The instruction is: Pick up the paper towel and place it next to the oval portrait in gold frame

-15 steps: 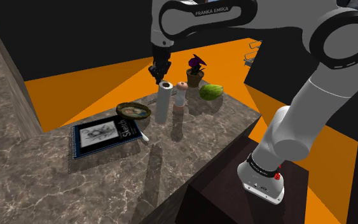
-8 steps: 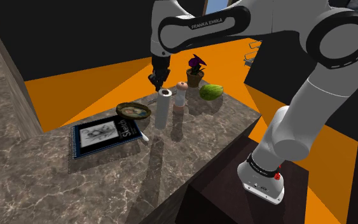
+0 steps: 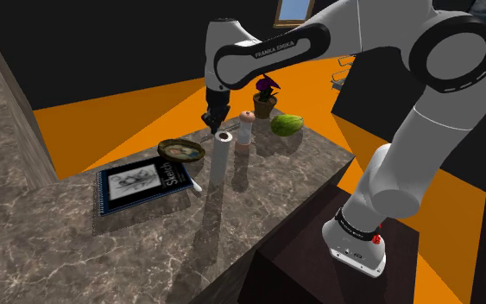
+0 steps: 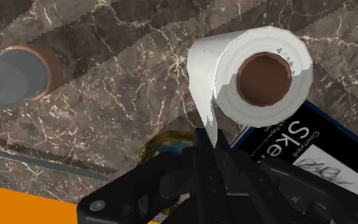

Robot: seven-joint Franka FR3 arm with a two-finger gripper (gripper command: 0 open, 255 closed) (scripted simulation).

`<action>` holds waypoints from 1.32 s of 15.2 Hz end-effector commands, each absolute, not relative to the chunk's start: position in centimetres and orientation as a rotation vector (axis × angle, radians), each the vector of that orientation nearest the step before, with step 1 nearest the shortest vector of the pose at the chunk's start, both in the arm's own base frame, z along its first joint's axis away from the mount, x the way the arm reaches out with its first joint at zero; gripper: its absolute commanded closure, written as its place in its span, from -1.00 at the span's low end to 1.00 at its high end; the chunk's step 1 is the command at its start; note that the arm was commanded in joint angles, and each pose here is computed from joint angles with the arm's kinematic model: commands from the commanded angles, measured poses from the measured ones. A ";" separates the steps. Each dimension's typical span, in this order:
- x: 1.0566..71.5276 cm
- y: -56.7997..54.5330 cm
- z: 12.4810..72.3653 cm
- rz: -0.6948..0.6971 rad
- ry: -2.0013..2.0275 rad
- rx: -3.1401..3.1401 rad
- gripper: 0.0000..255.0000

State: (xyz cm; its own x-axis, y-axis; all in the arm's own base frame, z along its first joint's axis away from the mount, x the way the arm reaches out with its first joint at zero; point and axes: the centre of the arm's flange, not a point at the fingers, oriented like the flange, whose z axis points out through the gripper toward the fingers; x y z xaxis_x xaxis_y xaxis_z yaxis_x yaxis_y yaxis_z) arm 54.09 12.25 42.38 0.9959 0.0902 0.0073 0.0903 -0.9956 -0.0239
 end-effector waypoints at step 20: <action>54.0 12.1 46.5 -0.011 -0.141 -3.114 -1.00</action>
State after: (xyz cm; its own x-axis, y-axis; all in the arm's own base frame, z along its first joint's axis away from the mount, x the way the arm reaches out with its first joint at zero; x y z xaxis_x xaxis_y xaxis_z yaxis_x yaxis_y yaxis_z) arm 54.14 12.15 46.15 0.9959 0.0901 0.0089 0.0903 -0.9956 -0.0240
